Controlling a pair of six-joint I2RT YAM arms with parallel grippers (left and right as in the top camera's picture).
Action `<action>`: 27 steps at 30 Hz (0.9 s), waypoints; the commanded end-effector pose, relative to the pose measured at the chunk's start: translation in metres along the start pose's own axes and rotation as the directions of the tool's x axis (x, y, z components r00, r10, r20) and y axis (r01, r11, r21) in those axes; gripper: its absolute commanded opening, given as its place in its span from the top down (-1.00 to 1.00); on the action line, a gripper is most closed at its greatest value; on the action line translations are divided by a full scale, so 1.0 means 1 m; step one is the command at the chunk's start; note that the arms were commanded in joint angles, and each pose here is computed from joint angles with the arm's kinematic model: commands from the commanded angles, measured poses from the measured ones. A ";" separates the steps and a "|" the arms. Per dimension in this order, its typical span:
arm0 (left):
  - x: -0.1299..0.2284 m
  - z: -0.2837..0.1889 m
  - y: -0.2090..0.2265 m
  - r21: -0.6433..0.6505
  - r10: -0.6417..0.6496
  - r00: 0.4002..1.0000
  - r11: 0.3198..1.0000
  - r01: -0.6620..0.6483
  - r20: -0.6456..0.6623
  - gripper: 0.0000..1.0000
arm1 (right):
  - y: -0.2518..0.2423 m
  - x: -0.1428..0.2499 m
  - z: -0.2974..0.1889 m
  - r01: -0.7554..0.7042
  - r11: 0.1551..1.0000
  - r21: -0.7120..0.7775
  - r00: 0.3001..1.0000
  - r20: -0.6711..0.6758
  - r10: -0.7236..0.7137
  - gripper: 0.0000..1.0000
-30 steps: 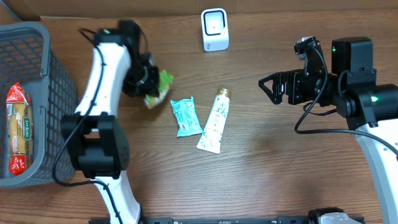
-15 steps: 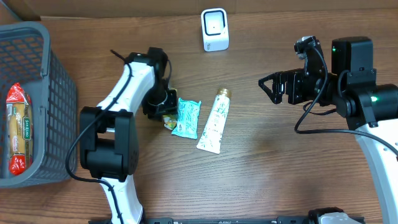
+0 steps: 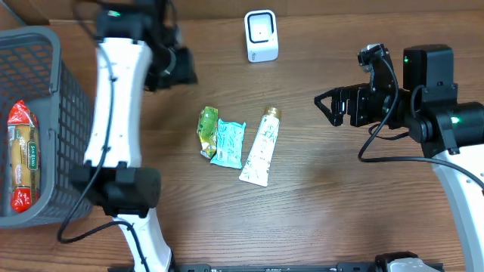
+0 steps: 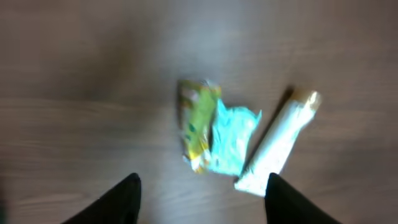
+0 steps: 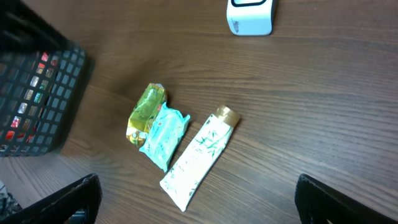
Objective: Scan the item barcode
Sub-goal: 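Reach into the basket and grasp the spaghetti pack with the left gripper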
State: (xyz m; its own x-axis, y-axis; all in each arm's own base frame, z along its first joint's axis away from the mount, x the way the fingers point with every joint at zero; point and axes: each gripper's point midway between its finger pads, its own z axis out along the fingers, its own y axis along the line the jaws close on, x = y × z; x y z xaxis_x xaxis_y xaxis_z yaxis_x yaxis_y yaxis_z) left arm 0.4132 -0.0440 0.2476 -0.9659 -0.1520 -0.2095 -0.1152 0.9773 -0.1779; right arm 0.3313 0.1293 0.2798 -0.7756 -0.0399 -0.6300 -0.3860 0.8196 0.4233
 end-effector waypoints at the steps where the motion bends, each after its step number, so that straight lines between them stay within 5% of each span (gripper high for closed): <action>1: -0.026 -0.057 0.046 -0.055 -0.057 0.979 0.996 0.069 0.196 -0.31 | 0.002 -0.007 -0.004 0.014 1.000 0.002 1.000 0.022 -0.014 -0.99; 13: 0.002 -0.125 0.231 -0.109 -0.445 0.817 0.852 0.513 0.366 -0.22 | 0.001 -0.004 -0.004 0.007 1.000 0.003 1.000 0.009 -0.007 -1.00; 19: 0.032 -0.123 0.301 -0.136 -0.575 0.730 0.743 0.655 0.370 -0.14 | 0.001 -0.006 -0.004 0.012 1.000 0.003 1.000 0.018 -0.012 -1.00; 27: 0.048 -0.078 0.370 -0.263 -0.605 0.707 0.661 0.703 0.366 0.03 | 0.002 -0.007 -0.004 0.015 1.000 0.003 1.000 0.023 -0.016 -1.00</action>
State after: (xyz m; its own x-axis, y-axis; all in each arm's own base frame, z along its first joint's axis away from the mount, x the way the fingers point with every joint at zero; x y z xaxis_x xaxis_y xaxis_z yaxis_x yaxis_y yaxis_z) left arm 0.3167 0.3121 0.2614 -0.5129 -0.7623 -0.3947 -0.8062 0.5857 -0.0835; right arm 0.3315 0.1292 0.2799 -0.7750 -0.0402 -0.6307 -0.3865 0.8198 0.4226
